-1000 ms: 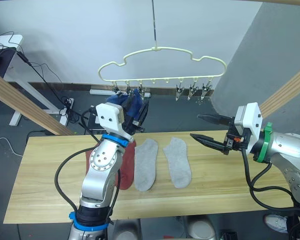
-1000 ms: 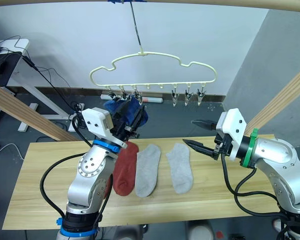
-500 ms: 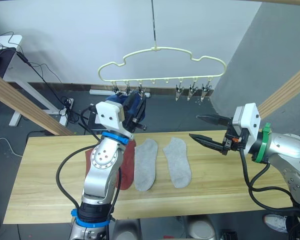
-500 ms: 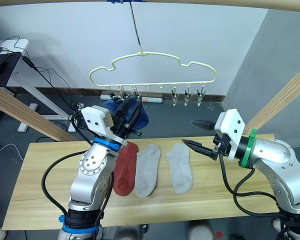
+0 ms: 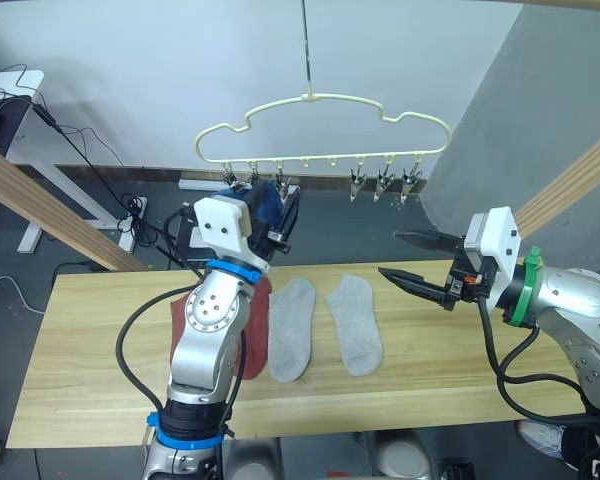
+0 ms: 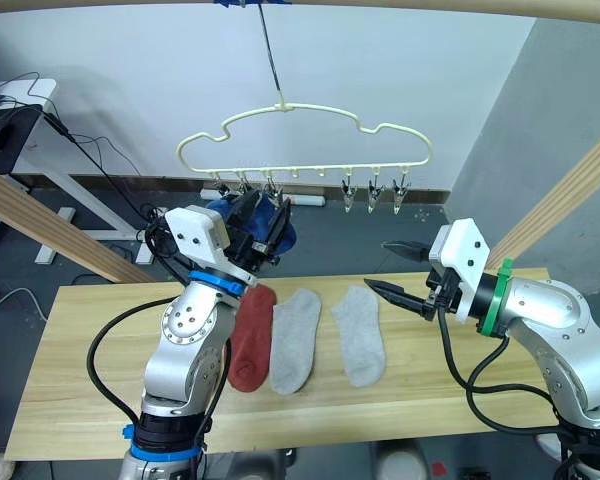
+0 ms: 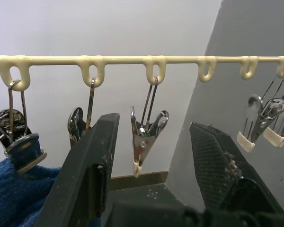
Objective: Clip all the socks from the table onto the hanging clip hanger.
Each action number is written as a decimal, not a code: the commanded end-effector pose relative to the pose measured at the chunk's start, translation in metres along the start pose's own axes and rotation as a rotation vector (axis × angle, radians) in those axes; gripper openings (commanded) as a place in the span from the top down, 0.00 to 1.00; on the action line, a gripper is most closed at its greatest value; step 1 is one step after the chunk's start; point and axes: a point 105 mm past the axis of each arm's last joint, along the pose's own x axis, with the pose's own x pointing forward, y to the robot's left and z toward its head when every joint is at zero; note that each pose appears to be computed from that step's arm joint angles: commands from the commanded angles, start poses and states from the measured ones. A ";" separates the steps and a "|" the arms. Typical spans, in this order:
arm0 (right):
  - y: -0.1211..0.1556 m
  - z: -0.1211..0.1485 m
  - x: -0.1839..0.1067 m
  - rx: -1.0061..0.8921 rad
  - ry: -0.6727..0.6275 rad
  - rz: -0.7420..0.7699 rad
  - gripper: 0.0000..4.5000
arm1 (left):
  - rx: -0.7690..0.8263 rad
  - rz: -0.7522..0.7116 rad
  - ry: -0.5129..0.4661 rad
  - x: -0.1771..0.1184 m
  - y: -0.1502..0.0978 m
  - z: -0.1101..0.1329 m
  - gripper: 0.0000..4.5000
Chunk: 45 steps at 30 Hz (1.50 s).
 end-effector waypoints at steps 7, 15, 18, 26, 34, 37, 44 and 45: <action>0.007 0.007 -0.001 -0.017 -0.030 0.016 0.32 | 0.015 0.009 -0.030 0.005 -0.002 0.013 0.42; 0.008 0.005 0.000 -0.011 -0.033 0.015 0.32 | 0.024 0.015 -0.023 0.010 0.001 0.018 0.42; 0.008 0.005 0.000 -0.010 -0.035 0.015 0.32 | 0.031 0.019 -0.017 0.010 0.002 0.018 0.51; 0.009 0.005 0.000 -0.003 -0.038 0.012 0.32 | 0.040 0.025 -0.011 0.010 0.003 0.018 1.00; 0.011 0.003 0.000 0.002 -0.032 0.016 0.32 | 0.053 0.019 -0.011 0.007 0.004 0.019 1.00; 0.011 0.003 0.000 0.003 -0.031 0.018 0.32 | 0.038 -0.008 -0.024 0.003 0.000 0.021 1.00; 0.011 0.002 0.001 0.004 -0.027 0.016 0.32 | 0.042 -0.007 -0.040 -0.005 0.003 0.021 0.96; 0.012 0.001 0.001 0.003 -0.026 0.017 0.32 | 0.027 -0.006 -0.037 -0.006 0.003 0.020 0.91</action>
